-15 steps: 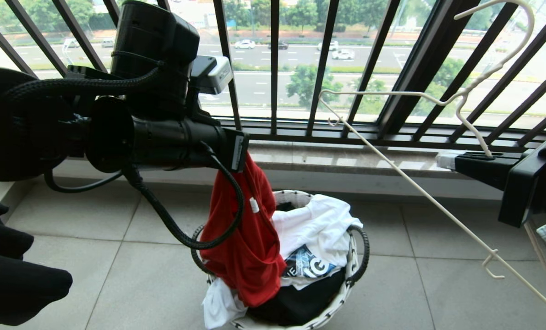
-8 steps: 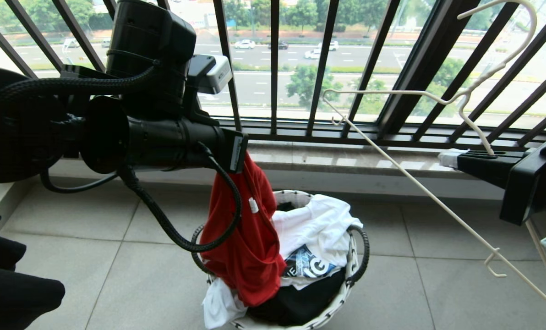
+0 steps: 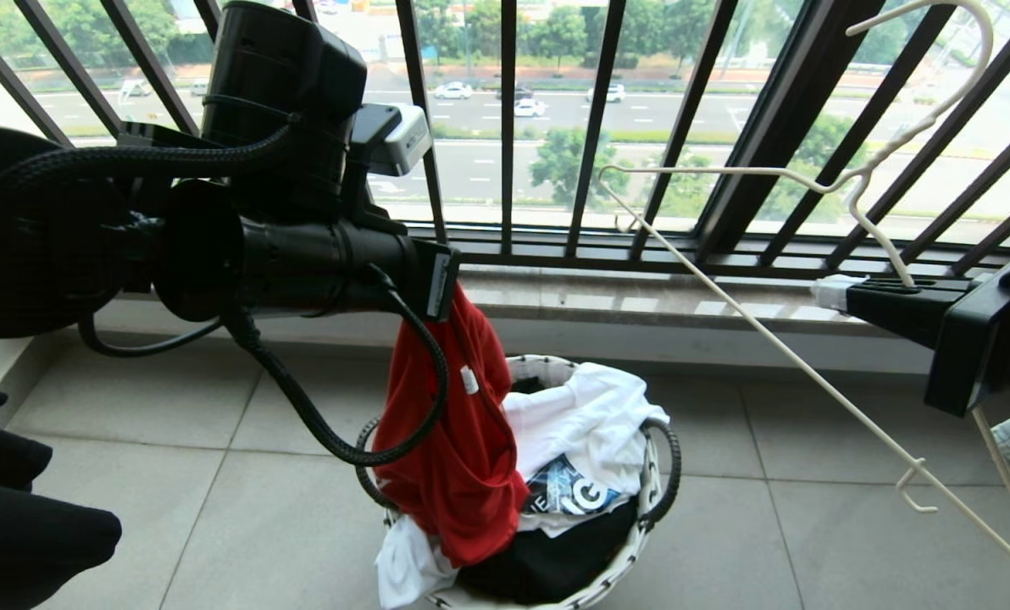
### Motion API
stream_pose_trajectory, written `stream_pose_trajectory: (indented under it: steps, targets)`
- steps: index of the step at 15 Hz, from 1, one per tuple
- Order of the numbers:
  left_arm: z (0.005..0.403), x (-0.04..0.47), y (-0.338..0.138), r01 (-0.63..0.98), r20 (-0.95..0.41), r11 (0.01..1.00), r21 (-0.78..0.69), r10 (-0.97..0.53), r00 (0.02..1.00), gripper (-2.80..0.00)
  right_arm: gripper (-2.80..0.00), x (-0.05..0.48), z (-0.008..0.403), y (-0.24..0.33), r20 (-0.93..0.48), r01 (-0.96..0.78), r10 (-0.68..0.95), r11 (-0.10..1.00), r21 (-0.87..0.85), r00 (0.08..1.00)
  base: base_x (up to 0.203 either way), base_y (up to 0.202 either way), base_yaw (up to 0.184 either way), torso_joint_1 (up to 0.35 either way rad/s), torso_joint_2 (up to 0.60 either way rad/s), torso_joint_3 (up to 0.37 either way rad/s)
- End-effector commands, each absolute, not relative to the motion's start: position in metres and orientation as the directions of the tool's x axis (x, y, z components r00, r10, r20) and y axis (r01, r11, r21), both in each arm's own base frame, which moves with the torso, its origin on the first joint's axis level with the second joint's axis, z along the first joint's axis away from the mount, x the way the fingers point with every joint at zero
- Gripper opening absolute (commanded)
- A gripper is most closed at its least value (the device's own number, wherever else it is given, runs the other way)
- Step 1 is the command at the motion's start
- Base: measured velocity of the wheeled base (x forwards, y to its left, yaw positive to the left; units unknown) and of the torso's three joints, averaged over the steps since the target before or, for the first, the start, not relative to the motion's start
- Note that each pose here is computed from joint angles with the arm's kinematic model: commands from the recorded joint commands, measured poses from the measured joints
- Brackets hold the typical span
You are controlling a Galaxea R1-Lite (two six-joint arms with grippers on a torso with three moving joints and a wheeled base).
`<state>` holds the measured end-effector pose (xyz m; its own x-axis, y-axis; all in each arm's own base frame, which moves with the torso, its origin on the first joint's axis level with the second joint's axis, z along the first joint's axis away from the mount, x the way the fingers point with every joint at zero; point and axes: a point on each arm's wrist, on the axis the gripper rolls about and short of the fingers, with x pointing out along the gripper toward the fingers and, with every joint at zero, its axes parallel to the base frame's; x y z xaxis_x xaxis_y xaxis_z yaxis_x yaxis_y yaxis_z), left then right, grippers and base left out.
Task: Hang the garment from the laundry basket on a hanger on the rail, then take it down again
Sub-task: Pick up clothes from the basket
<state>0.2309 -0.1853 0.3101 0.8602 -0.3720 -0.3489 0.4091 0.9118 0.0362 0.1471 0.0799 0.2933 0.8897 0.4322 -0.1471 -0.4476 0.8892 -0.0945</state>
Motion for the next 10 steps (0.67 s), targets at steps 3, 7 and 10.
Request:
stream_pose_trajectory:
  steps: [3, 7, 10]
  targets:
    - [0.3086, 0.2321, -0.1856, 0.406, -0.354, 0.913, 0.037, -0.368, 0.860, -2.80, -2.80, 0.1467, 0.2939, 0.0788, -0.143, -0.443, 0.428, 0.891, -0.095, 0.892, 0.000, 0.000, 0.000, 0.004, 0.00, 0.186]
    - [0.3075, 0.2314, -0.1850, 0.408, -0.356, 0.912, 0.050, -0.366, 0.860, -2.80, -2.80, 0.1469, 0.2939, 0.0786, -0.143, -0.442, 0.427, 0.892, -0.097, 0.893, 0.000, 0.000, 0.000, 0.002, 0.00, 0.200]
    - [0.3057, 0.2331, -0.1859, 0.408, -0.362, 0.912, 0.053, -0.363, 0.859, -2.80, -2.80, 0.1472, 0.2932, 0.0790, -0.147, -0.443, 0.428, 0.891, -0.097, 0.892, 0.000, 0.000, 0.000, 0.001, 0.00, 0.205]
